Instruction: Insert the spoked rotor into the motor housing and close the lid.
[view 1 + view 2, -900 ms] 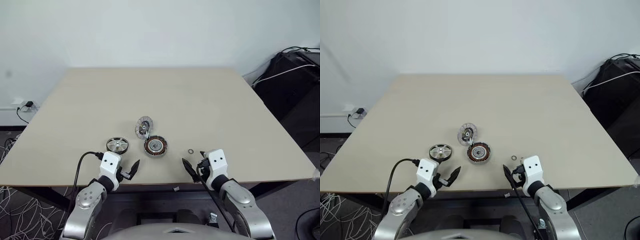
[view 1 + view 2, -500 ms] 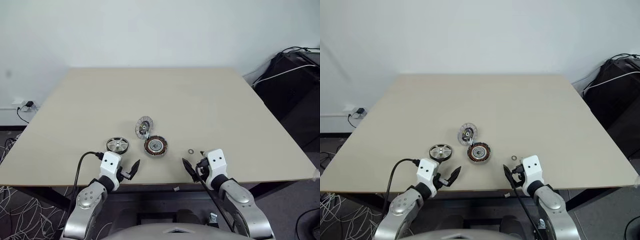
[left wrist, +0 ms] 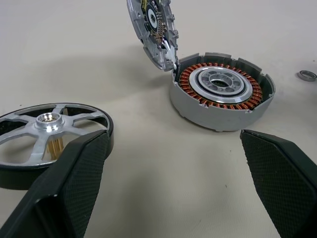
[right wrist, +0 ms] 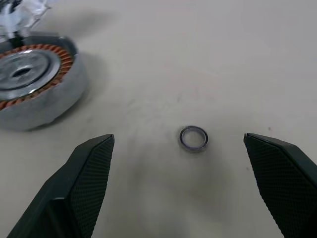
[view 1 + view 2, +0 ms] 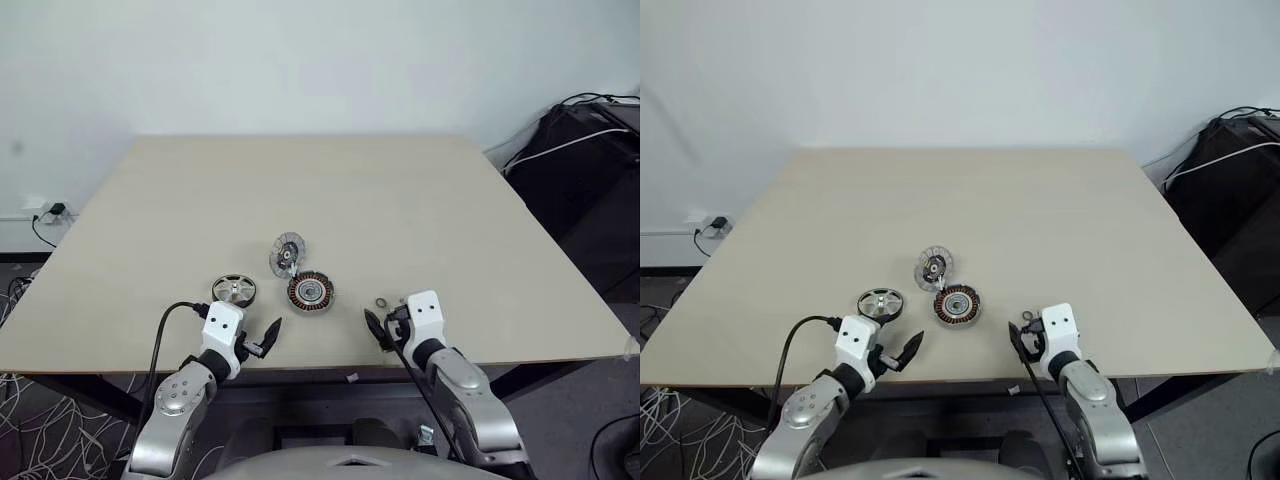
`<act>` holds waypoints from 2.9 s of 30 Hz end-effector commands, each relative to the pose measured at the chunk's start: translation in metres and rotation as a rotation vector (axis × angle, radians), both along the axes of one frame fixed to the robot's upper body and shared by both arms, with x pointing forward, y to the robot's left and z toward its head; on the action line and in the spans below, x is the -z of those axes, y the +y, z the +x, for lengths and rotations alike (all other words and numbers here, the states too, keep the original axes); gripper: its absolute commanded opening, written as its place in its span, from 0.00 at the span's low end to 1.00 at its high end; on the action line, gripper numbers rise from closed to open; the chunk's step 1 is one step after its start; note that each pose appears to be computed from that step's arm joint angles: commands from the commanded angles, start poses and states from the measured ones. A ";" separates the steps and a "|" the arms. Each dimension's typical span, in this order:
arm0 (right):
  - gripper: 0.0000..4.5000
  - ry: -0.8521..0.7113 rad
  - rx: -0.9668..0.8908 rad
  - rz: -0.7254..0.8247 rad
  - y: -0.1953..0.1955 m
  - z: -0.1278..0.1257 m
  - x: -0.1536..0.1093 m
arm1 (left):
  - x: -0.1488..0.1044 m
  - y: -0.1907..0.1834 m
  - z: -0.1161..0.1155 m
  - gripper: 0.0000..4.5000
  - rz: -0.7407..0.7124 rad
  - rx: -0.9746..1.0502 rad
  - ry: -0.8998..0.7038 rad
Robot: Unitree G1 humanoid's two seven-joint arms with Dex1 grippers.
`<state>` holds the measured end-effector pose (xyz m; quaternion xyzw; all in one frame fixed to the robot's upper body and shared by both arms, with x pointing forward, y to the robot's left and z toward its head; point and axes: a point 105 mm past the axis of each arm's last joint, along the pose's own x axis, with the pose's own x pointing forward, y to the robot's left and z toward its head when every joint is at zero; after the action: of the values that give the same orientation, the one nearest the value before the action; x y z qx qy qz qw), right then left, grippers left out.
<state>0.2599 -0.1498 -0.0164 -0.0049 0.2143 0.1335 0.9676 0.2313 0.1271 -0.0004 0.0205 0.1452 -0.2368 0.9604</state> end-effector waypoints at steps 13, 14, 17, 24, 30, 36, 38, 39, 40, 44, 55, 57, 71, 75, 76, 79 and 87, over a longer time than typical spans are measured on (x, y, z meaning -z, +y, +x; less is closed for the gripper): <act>1.00 -0.034 0.034 0.015 0.002 0.032 0.001 | -0.009 -0.005 0.004 1.00 0.002 0.009 -0.045; 1.00 -0.028 0.037 0.013 0.001 0.032 0.003 | -0.009 -0.004 0.004 1.00 0.002 0.009 -0.045; 1.00 -0.012 0.041 0.014 0.000 0.032 0.009 | -0.009 -0.004 0.004 1.00 0.002 0.010 -0.045; 0.91 0.015 0.031 0.023 0.002 0.028 0.018 | -0.010 -0.004 0.004 1.00 0.005 0.012 -0.045; 0.50 0.015 0.033 0.028 0.003 0.025 0.019 | -0.010 -0.004 0.004 1.00 0.008 0.012 -0.046; 0.15 -0.013 0.027 0.021 0.002 0.022 0.011 | -0.010 -0.004 0.004 1.00 0.007 0.016 -0.046; 0.15 -0.044 0.002 0.034 0.007 0.023 0.000 | -0.009 -0.004 0.004 1.00 0.007 0.017 -0.045; 0.15 -0.072 -0.020 0.052 0.014 0.025 -0.010 | -0.009 -0.005 0.004 1.00 0.007 0.017 -0.044; 0.15 -0.089 -0.035 0.064 0.018 0.025 -0.017 | -0.009 -0.005 0.004 1.00 0.007 0.018 -0.044; 0.15 -0.181 -0.151 0.117 0.050 0.030 -0.052 | -0.009 -0.005 0.004 1.00 0.005 0.020 -0.042; 0.15 -0.149 -0.386 0.082 0.109 0.033 -0.046 | -0.009 -0.008 0.004 1.00 -0.007 0.010 -0.044; 0.15 -0.131 -0.401 0.081 0.114 0.035 -0.041 | -0.009 -0.007 0.004 1.00 -0.007 0.006 -0.045; 0.15 -0.080 -0.443 0.068 0.129 0.047 -0.020 | -0.009 -0.006 0.003 1.00 -0.011 -0.005 -0.045; 0.15 -0.066 -0.425 0.061 0.127 0.053 -0.014 | -0.009 -0.007 0.004 1.00 -0.011 -0.006 -0.047; 0.15 -0.065 -0.423 0.061 0.126 0.053 -0.013 | -0.009 -0.007 0.004 1.00 -0.011 -0.006 -0.046; 0.15 -0.065 -0.420 0.061 0.126 0.054 -0.013 | -0.009 -0.006 0.003 1.00 -0.011 -0.008 -0.045; 0.68 -0.070 -0.424 0.072 0.120 0.051 -0.016 | -0.008 -0.006 0.003 1.00 -0.011 -0.008 -0.043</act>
<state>0.3069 -0.0292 -0.0138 -0.0266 0.1910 0.3412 0.9200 0.2305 0.1234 -0.0015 0.0151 0.1451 -0.2314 0.9619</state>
